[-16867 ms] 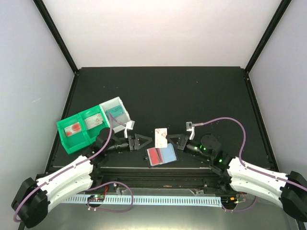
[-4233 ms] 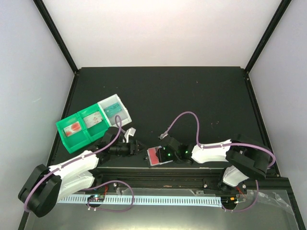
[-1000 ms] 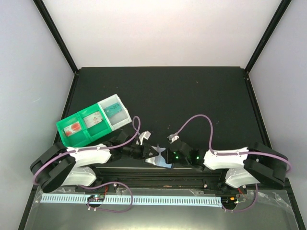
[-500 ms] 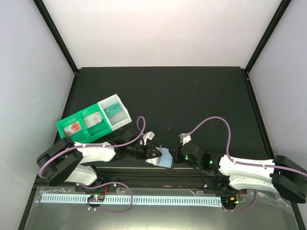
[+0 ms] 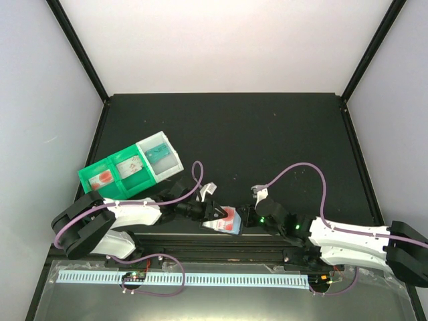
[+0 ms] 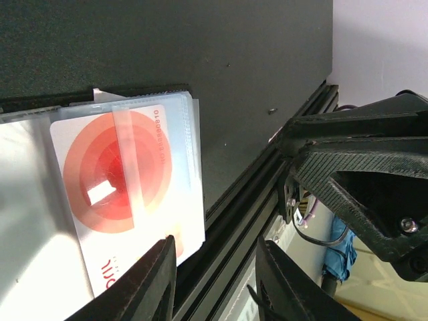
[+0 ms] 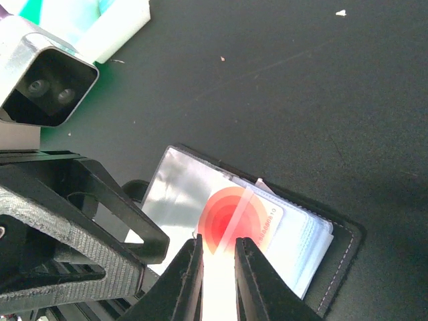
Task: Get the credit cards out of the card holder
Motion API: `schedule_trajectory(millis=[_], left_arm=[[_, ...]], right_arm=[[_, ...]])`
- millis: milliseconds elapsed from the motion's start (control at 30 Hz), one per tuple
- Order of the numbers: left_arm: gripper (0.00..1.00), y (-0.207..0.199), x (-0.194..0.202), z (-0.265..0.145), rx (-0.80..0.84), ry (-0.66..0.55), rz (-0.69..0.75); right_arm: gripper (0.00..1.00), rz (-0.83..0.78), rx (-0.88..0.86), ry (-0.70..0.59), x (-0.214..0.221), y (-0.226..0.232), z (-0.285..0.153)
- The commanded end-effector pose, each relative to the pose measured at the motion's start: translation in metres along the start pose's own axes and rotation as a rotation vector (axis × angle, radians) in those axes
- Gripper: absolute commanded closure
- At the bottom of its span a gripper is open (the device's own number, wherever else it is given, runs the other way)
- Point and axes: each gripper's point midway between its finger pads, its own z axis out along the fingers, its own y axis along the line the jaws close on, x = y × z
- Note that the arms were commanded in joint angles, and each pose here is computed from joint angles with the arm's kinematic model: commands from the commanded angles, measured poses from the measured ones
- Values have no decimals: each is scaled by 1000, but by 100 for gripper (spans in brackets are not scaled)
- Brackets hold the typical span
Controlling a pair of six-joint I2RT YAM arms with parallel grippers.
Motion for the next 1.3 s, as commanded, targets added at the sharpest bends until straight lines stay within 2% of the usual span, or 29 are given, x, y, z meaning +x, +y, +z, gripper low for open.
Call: schedule_trajectory(millis=[0, 200, 400, 1067, 1267], left_arm=[[64, -9, -10, 0, -2, -29, 47], [63, 11, -17, -8, -115, -71, 53], [63, 25, -18, -12, -150, -91, 39], [65, 36, -8, 1, -100, -32, -4], [70, 41, -6, 3, -107, -27, -26]], right_arm=[[85, 7, -12, 2, 1, 2, 3], [85, -8, -7, 46, 9, 4, 12], [85, -26, 4, 101, 19, 5, 23], [85, -75, 120, 215, 42, -13, 45], [85, -75, 128, 225, 44, -15, 46]])
